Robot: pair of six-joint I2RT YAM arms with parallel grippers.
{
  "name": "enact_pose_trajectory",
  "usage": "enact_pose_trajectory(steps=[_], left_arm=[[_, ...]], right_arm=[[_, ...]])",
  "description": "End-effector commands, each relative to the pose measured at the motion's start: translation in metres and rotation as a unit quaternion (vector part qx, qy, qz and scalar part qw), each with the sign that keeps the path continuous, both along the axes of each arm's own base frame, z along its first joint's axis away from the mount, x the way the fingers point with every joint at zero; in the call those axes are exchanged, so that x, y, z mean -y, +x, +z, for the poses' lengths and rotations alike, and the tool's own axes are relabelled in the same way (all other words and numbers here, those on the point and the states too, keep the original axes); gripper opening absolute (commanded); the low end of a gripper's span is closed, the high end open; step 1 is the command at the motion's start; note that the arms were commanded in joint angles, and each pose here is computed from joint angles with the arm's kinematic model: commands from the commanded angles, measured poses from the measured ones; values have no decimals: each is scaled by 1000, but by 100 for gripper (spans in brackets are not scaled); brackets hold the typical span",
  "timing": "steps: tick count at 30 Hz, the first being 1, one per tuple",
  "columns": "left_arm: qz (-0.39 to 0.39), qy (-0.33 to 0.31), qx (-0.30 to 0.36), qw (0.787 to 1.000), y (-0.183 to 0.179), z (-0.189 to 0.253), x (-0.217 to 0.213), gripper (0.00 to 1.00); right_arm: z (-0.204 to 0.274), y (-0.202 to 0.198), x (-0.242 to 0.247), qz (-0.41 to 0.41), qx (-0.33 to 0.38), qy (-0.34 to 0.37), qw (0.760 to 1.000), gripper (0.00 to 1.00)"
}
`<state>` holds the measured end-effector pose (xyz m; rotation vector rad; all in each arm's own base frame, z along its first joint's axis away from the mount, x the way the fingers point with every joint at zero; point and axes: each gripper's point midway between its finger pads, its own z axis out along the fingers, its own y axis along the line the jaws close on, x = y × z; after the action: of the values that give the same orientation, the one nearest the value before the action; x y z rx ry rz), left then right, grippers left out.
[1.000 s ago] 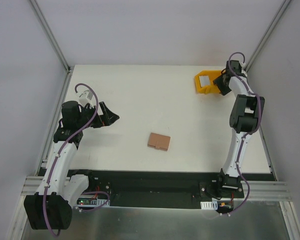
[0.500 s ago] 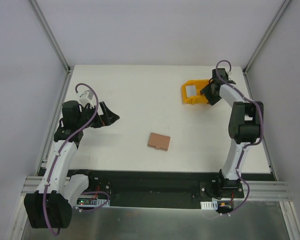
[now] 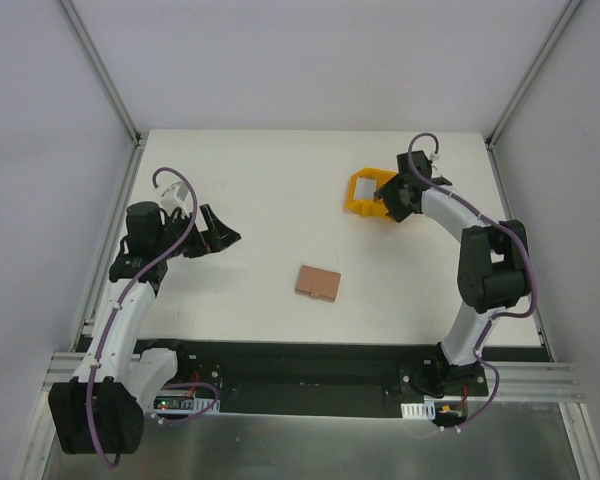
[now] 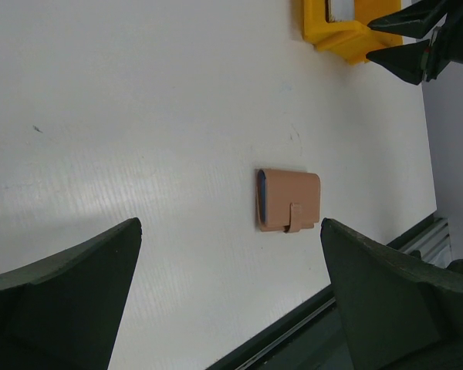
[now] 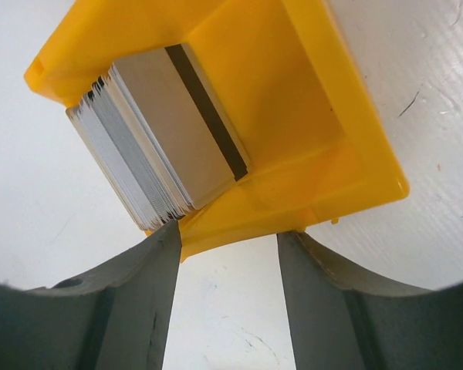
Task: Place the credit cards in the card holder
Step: Move the storage box to the center of the board.
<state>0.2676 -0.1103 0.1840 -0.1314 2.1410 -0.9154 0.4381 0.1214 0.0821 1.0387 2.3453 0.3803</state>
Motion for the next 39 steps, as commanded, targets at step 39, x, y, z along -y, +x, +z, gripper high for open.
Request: enact_pose_trajectory(steps=[39], left_arm=[[35, -25, -41, 998, -17, -34, 3, 99]], right_arm=[[-19, -97, -97, 156, -26, 53, 986, 41]])
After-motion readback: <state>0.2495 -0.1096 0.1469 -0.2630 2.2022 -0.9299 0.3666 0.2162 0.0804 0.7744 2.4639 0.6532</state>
